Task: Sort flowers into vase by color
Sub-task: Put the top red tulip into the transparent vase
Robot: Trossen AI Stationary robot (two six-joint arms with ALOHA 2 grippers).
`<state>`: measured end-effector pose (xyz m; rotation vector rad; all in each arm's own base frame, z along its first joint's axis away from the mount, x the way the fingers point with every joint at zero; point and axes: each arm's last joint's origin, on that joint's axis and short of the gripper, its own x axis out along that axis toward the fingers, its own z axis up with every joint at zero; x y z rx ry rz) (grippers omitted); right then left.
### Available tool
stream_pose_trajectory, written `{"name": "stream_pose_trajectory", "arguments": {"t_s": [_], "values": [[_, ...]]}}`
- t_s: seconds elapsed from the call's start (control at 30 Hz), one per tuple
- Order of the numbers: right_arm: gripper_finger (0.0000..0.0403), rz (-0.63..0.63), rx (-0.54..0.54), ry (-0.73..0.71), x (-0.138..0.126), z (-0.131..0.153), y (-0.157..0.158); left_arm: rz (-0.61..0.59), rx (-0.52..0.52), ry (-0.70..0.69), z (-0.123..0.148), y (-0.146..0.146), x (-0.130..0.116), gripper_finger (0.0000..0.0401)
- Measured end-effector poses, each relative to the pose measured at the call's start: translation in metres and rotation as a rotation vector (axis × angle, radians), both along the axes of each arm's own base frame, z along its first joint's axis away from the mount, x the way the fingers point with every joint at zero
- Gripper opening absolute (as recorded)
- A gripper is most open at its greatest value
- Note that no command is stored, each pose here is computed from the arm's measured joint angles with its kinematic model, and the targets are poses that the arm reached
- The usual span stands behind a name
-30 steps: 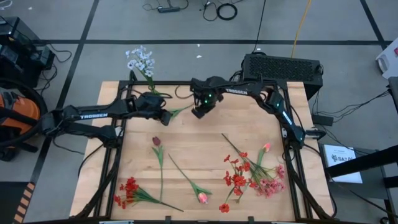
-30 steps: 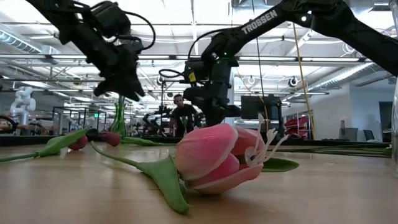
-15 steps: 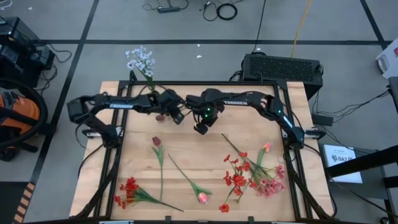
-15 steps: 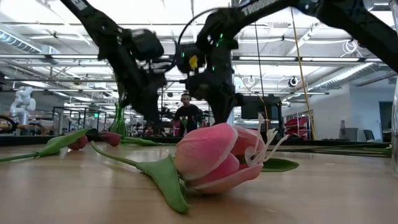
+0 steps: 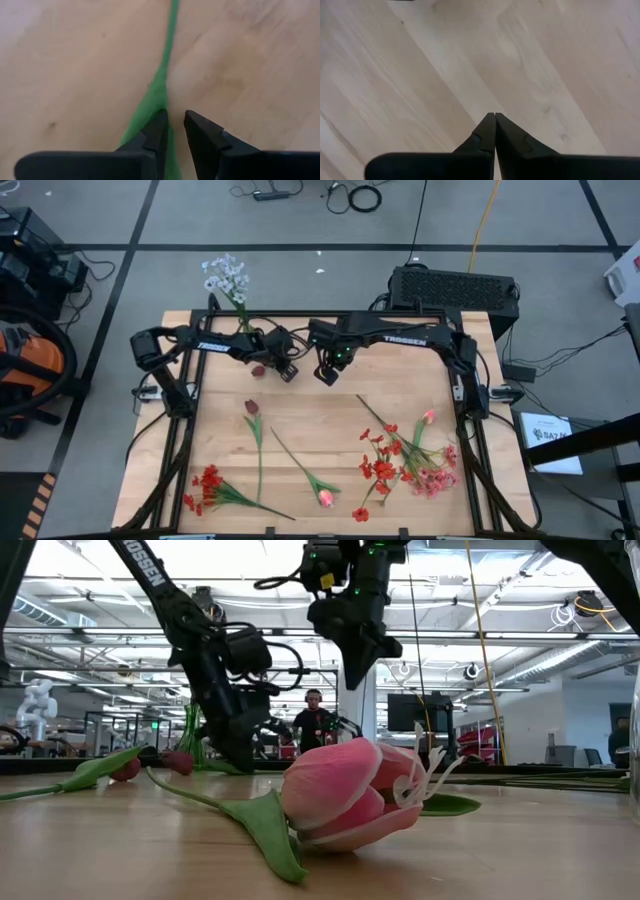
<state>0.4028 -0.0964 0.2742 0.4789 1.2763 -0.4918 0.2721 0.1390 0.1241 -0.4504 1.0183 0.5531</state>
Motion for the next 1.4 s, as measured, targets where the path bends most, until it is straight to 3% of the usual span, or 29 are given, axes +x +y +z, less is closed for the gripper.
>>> {"name": "stream_pose_trajectory", "arguments": {"t_s": [0.1, 0.3, 0.57, 0.9, 1.13, 1.23, 1.4], "values": [[0.0, 0.006, -0.007, -0.022, -0.001, 0.005, 0.0, -0.089, -0.066, -0.041, 0.0, -0.006, 0.004, 0.0077], [0.0, 0.027, -0.011, -0.027, -0.001, 0.006, 0.0, -0.415, -0.166, -0.09, 0.002, -0.042, 0.015, 0.0076], [0.0, 0.104, -0.015, -0.023, 0.001, 0.006, 0.011, -0.548, -0.146, -0.138, 0.023, -0.081, 0.021, 0.0076], [0.0, 0.15, -0.023, -0.017, 0.002, 0.006, 0.018, -0.452, -0.085, -0.278, 0.073, -0.084, 0.007, 0.0078], [0.0, 0.372, -0.089, -0.028, 0.006, 0.006, 0.023, -0.256, -0.247, -0.058, 0.09, -0.092, -0.04, 0.0079], [0.0, 0.522, -0.124, -0.028, 0.011, 0.002, 0.024, -0.166, -0.262, 0.042, 0.098, -0.098, -0.063, 0.0079], [0.0, 0.684, -0.159, -0.099, 0.031, -0.016, 0.024, -0.12, -0.247, 0.071, 0.113, -0.109, -0.085, 0.0079]]}}
